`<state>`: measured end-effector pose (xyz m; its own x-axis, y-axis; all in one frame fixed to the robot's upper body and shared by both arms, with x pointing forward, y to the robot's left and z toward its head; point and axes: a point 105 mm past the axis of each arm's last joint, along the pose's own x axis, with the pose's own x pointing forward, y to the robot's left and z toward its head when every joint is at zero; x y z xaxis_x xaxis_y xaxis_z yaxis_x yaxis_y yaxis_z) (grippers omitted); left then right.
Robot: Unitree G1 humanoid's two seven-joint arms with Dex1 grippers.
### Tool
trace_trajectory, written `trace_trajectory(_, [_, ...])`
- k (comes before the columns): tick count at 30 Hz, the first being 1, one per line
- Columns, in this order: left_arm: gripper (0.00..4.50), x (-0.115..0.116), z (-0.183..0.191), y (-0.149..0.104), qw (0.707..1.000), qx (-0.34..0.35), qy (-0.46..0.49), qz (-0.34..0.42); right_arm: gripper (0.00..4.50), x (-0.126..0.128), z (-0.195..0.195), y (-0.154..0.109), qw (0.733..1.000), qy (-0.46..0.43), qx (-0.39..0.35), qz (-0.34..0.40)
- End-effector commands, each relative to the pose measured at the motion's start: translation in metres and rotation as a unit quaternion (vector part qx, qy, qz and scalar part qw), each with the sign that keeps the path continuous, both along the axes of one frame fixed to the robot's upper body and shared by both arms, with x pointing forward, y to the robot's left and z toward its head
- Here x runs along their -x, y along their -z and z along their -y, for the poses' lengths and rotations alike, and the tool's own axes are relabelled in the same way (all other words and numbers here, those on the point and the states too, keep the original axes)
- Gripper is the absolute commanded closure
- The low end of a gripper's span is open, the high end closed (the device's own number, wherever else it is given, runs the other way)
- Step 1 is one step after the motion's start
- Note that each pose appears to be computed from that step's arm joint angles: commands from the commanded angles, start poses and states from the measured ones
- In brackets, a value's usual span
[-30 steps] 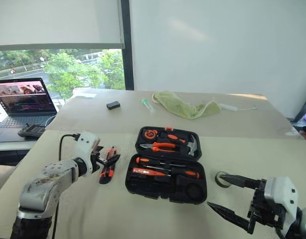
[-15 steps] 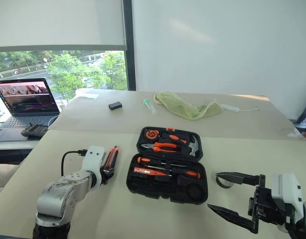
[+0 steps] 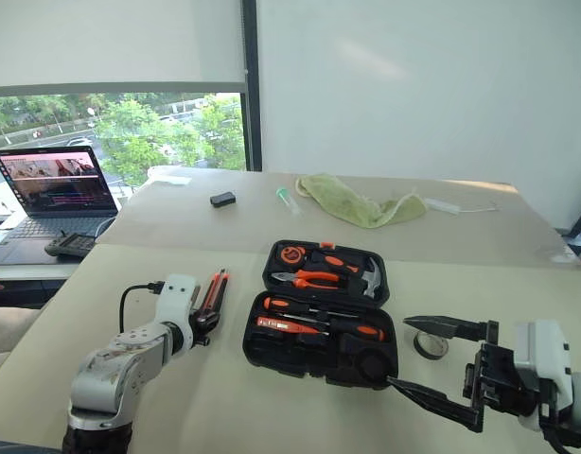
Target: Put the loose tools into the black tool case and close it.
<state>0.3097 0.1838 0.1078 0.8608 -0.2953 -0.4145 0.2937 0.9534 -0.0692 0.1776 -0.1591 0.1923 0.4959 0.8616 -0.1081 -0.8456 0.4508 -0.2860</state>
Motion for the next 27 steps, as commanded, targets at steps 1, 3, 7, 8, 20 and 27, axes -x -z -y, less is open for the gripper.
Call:
trace_trajectory(1, [2.72, 0.002, 0.022, -0.049, 0.984, 0.035, 0.143, 0.103, 0.00, 0.001, -0.002, -0.006, 1.000, 0.000, 0.000, 0.024])
trace_trajectory(3, [2.72, 0.011, 0.033, -0.058, 0.966, 0.044, 0.231, 0.105, 0.00, 0.002, -0.001, -0.005, 1.000, 0.003, 0.002, 0.021])
trace_trajectory(7, [2.72, 0.033, 0.049, -0.065, 0.894, -0.027, 0.433, 0.111, 0.00, 0.007, 0.002, -0.002, 1.000, 0.014, 0.011, 0.009])
trace_trajectory(8, [2.72, 0.037, 0.050, -0.064, 0.873, -0.047, 0.474, 0.108, 0.00, 0.009, 0.003, -0.001, 1.000, 0.018, 0.013, 0.004])
trace_trajectory(20, [2.72, 0.025, 0.058, -0.032, 0.738, -0.183, 0.648, 0.049, 0.00, 0.049, 0.037, 0.023, 0.987, 0.103, 0.074, -0.097])
trace_trajectory(27, [2.72, 0.022, 0.079, -0.017, 0.703, -0.205, 0.680, 0.031, 0.00, 0.060, 0.051, 0.019, 0.983, 0.125, 0.091, -0.098])
